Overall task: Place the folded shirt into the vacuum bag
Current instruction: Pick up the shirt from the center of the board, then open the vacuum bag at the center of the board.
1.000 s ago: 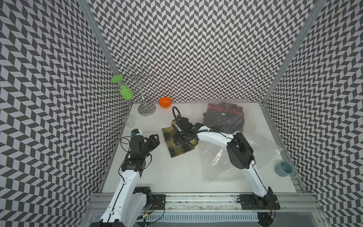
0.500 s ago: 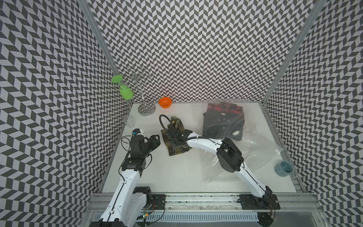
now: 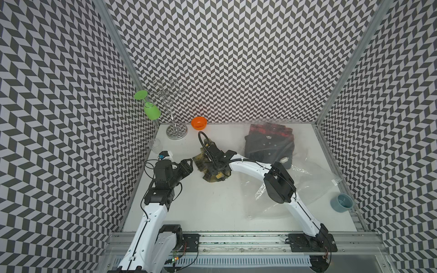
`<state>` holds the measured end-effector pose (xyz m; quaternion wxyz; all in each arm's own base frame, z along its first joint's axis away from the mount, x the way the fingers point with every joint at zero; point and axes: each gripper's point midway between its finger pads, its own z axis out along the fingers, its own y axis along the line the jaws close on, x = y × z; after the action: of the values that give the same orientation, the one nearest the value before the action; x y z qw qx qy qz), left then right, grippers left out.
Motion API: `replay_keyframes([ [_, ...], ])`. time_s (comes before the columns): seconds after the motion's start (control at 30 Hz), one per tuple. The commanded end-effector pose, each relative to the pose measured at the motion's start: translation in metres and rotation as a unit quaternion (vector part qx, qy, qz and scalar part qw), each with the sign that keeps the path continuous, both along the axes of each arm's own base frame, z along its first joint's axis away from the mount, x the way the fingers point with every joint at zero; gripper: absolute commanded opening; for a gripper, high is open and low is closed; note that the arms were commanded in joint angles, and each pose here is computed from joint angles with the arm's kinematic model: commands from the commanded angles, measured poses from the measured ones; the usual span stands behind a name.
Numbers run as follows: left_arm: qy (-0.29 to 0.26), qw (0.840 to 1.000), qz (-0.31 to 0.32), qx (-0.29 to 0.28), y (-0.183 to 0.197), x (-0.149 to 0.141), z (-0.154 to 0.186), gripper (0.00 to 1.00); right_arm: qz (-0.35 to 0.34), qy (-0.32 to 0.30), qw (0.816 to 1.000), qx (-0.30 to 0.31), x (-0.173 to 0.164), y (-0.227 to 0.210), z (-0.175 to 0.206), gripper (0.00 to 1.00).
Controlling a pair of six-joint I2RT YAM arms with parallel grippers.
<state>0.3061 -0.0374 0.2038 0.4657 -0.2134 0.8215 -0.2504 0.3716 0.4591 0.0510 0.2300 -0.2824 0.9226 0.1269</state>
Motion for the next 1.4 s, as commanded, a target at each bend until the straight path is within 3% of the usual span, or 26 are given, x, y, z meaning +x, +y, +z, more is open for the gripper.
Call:
replay_keyframes([
  [0.0,-0.023,1.000,-0.010,0.013,-0.001,0.001,0.025,0.64,0.010,0.013,0.999,0.040,-0.009,-0.011,0.060,0.00],
  [0.17,-0.044,0.998,-0.020,0.027,-0.002,0.004,0.044,0.64,0.003,-0.013,0.989,0.147,0.001,-0.025,0.160,0.00],
  [0.3,-0.063,0.996,-0.055,0.038,-0.016,0.006,0.055,0.62,-0.010,-0.022,0.981,0.191,0.000,-0.053,0.208,0.00],
  [0.4,-0.084,0.989,-0.101,0.073,-0.044,0.006,0.066,0.63,-0.023,-0.032,0.976,0.214,-0.008,-0.085,0.239,0.00],
  [0.5,-0.095,0.974,-0.174,0.114,-0.095,0.000,0.066,0.65,-0.052,-0.047,0.974,0.217,-0.016,-0.127,0.259,0.00],
  [0.6,-0.098,0.943,-0.279,0.149,-0.162,-0.018,0.051,0.68,-0.097,-0.070,0.971,0.208,-0.024,-0.176,0.270,0.00],
  [0.77,-0.106,0.871,-0.446,0.174,-0.282,-0.078,0.019,0.72,-0.182,-0.080,0.961,0.190,-0.025,-0.257,0.277,0.00],
  [0.93,-0.127,0.796,-0.535,0.251,-0.366,-0.126,-0.009,0.76,-0.233,-0.087,0.949,0.195,-0.022,-0.303,0.275,0.00],
  [1.13,-0.104,0.744,-0.551,0.363,-0.401,-0.135,-0.059,0.76,-0.256,-0.082,0.942,0.201,-0.026,-0.320,0.266,0.00],
  [1.37,-0.133,0.717,-0.597,0.335,-0.427,-0.180,-0.044,0.77,-0.278,-0.080,0.938,0.191,-0.029,-0.335,0.255,0.00],
])
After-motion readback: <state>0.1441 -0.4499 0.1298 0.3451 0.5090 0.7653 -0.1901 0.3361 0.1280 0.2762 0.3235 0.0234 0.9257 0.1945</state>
